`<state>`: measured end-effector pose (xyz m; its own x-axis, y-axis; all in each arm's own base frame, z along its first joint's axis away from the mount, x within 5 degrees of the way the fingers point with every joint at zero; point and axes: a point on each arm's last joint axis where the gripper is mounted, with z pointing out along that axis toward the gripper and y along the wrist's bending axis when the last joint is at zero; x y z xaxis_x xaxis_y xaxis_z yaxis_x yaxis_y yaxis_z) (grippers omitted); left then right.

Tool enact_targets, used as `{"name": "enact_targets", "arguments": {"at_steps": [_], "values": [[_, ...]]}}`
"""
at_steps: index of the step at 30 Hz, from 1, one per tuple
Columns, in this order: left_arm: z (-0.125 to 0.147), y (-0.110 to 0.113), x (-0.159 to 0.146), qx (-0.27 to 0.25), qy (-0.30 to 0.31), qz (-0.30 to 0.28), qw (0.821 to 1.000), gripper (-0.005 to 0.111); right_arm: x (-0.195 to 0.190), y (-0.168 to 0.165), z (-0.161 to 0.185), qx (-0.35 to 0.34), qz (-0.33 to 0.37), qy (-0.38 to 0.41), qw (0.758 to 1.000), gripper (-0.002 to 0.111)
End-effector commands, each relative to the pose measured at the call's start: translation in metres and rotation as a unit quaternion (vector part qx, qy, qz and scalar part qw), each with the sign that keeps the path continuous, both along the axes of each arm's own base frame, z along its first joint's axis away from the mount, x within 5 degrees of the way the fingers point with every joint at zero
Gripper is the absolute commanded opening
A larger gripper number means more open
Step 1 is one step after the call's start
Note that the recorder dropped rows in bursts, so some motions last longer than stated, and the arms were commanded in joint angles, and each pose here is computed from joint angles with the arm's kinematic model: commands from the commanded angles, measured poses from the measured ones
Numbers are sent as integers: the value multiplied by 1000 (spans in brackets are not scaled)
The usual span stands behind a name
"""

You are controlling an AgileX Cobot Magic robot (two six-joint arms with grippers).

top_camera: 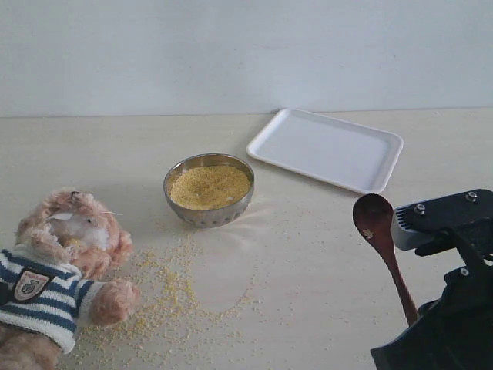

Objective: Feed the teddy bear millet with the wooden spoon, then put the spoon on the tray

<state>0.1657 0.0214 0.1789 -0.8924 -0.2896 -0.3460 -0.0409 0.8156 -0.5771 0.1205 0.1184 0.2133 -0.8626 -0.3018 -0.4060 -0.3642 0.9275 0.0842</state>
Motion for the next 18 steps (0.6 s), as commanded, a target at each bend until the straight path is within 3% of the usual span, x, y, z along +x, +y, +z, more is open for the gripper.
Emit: {"name": "enact_targets", "arguments": {"at_steps": [1, 13, 18], "values": [[1, -1, -1, -8, -2, 1, 1000, 5, -1, -4, -1, -24, 11, -5, 1000, 2], [1, -1, -1, -8, -2, 1, 1000, 5, -14, 1, -3, -36, 23, 24, 999, 2], [1, -1, -1, -8, -2, 1, 1000, 5, -27, 10, -4, 4, 88, 86, 992, 3]]}}
